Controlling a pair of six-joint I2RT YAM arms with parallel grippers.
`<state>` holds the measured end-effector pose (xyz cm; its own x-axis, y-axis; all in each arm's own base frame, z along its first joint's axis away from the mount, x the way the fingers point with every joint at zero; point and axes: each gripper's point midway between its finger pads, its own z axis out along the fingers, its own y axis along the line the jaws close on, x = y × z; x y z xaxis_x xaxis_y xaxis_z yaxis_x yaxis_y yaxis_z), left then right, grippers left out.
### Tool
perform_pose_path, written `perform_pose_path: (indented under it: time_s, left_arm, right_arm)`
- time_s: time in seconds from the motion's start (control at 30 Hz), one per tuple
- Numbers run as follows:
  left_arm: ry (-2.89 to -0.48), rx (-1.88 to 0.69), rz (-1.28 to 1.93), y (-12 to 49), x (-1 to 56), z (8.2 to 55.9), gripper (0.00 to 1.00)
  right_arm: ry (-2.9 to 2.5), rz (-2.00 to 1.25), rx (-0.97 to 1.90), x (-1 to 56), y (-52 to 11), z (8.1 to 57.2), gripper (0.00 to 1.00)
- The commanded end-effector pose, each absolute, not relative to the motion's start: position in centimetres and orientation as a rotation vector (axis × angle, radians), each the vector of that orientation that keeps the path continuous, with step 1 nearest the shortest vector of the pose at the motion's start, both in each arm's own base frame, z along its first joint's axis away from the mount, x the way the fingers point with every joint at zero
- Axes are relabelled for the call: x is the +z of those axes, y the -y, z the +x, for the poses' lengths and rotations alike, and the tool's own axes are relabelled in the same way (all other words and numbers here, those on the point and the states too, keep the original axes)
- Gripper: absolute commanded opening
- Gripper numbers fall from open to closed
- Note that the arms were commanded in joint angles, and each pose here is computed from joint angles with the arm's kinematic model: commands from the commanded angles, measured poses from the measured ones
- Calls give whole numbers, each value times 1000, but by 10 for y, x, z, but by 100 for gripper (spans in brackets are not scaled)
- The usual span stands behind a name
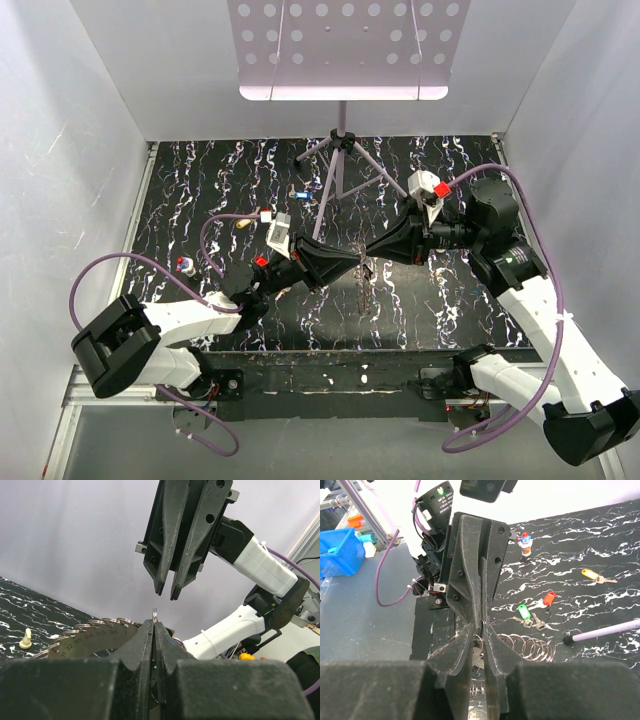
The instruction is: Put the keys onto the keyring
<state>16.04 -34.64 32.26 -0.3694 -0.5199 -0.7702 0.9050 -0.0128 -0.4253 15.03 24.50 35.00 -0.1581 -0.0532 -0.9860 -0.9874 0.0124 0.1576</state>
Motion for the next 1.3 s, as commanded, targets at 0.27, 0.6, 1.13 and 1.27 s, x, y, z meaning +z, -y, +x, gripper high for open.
perform_pose_path:
  time_s: [0.27,0.6,1.13,1.27]
  left_arm:
    - [-781,-1642,477,317,395,139,0]
    - [-779,-1637,475,316,397,139,0]
    - [-782,-1641,480,317,396,139,0]
    - [-786,-1646,483,318,395,138,0]
  right_arm:
    - [-1425,-1171,1350,339,-250,144,18]
    - [-1457,-1177,1380,333,-250,139,18]
    - [-1430,-1194,1436,337,-254,134,4]
    - [-1412,-1211,1450,338,-255,131,1]
